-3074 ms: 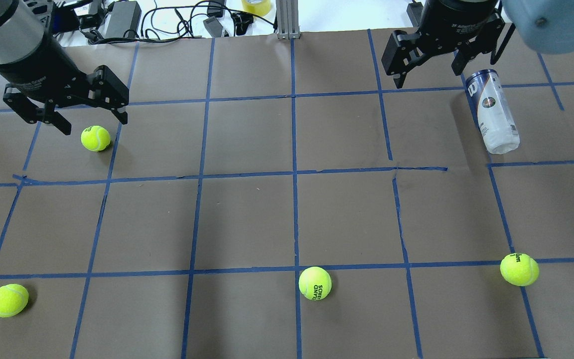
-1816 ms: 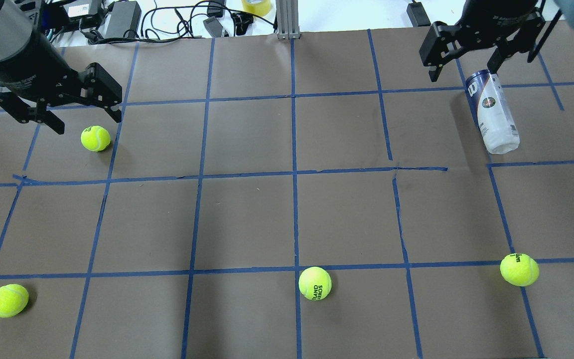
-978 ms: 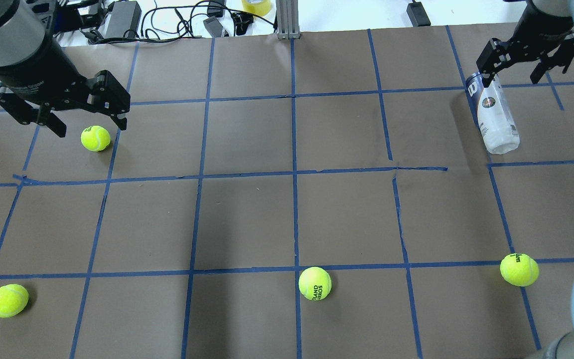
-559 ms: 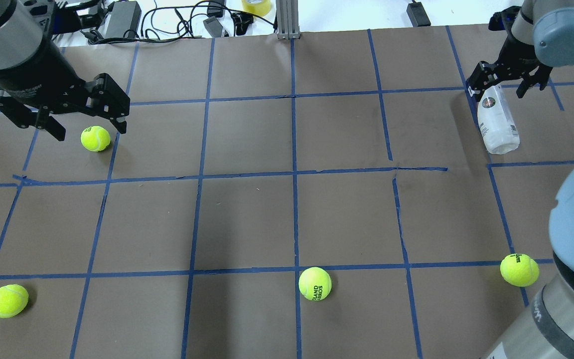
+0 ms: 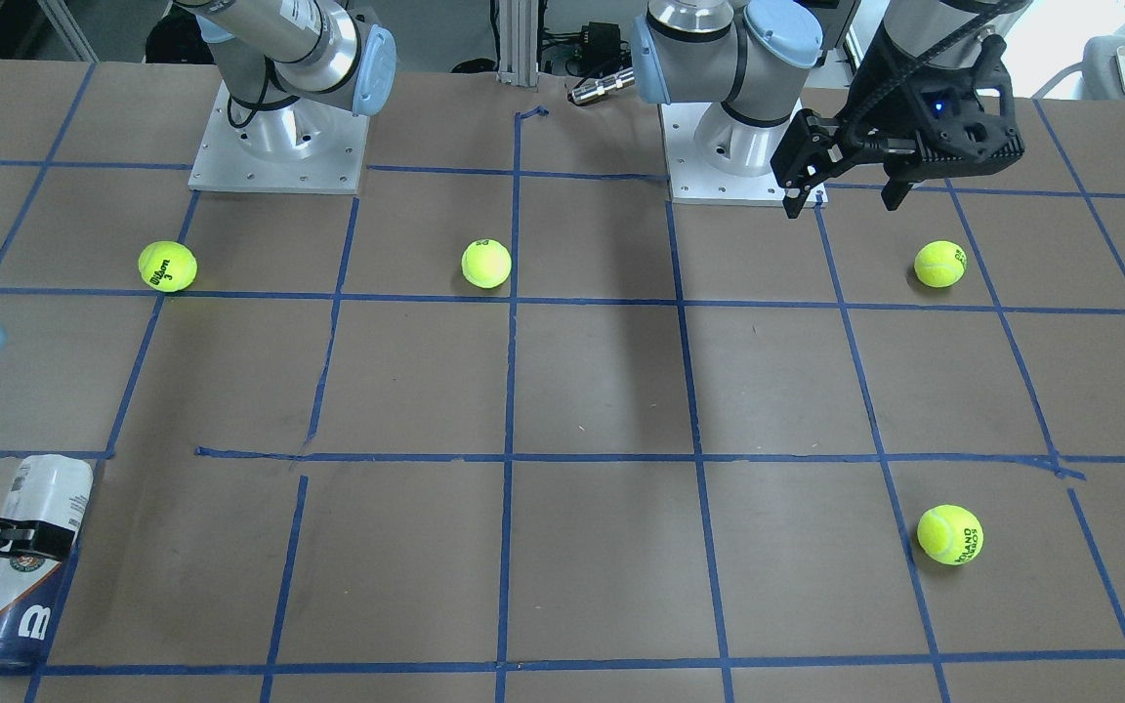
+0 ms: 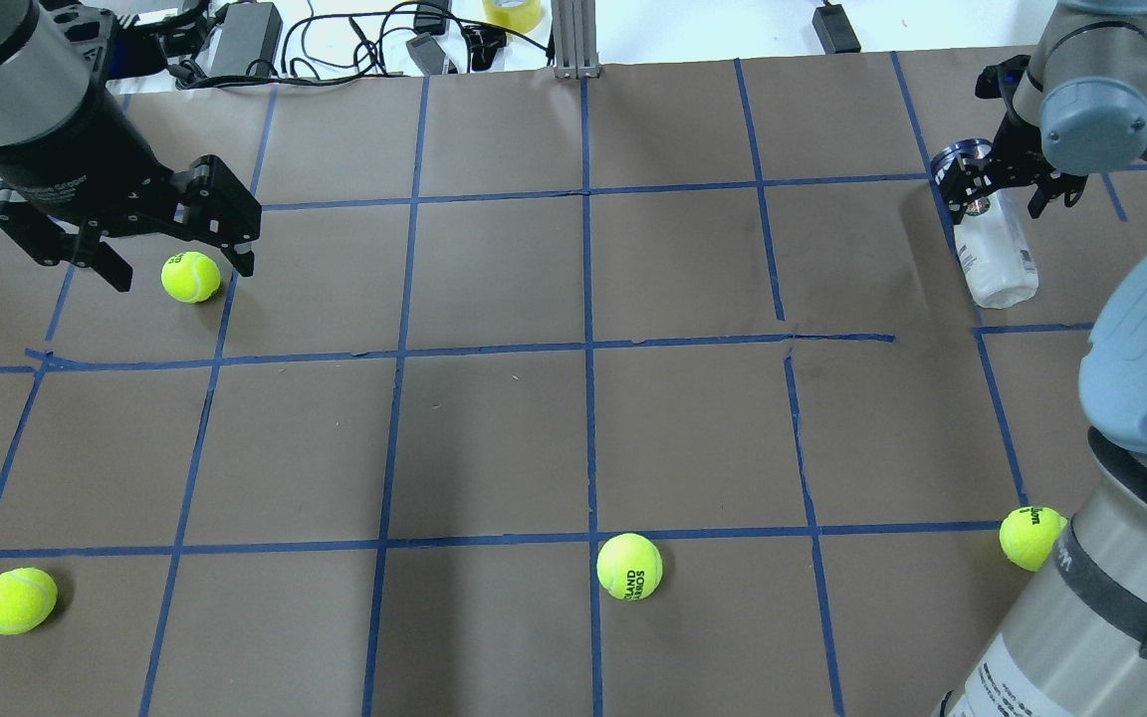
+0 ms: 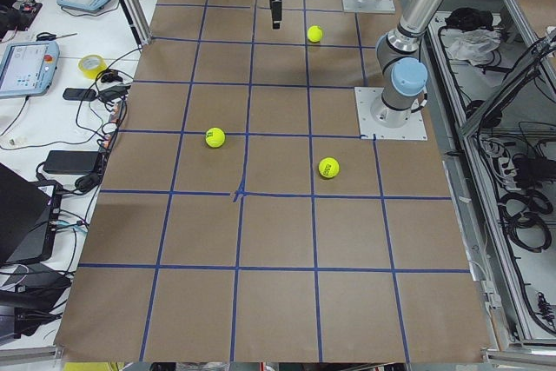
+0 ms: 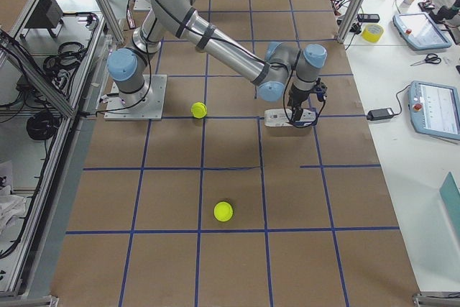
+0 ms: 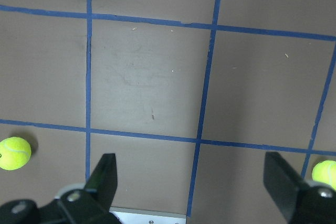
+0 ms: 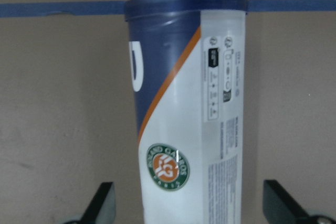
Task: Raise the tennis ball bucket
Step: 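Close the right gripper around the upper part of the tube, then carry the tube with the right gripper toward the table center, tipping it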
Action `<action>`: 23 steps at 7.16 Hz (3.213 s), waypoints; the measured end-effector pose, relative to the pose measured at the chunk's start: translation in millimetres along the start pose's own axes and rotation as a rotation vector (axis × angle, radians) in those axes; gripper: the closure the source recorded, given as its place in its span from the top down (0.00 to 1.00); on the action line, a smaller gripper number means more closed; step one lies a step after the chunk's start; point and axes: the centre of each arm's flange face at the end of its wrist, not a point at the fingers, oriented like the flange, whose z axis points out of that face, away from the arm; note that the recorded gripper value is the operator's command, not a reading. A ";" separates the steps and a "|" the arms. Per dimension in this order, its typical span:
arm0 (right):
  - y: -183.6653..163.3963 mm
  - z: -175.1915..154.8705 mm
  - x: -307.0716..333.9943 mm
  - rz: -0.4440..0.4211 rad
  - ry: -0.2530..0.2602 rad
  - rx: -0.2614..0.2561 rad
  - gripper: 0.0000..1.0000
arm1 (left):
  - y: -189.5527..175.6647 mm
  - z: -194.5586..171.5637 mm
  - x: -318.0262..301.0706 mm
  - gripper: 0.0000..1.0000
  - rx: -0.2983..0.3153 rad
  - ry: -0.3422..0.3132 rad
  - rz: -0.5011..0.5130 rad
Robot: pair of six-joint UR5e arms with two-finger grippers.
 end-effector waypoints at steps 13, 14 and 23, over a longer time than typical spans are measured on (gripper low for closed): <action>-3.1 36.0 -2.4 -0.001 -0.024 -0.042 0.93 | 0.2 0.5 -1.7 1.00 -0.004 -0.008 -0.005; -3.6 35.5 -2.6 0.000 -0.027 -0.038 0.90 | -0.2 0.7 -2.0 1.00 -0.004 -0.008 -0.005; -5.8 14.1 -5.8 -0.024 -0.035 -0.007 0.71 | -0.5 0.2 -7.5 1.00 -0.007 -0.009 -0.016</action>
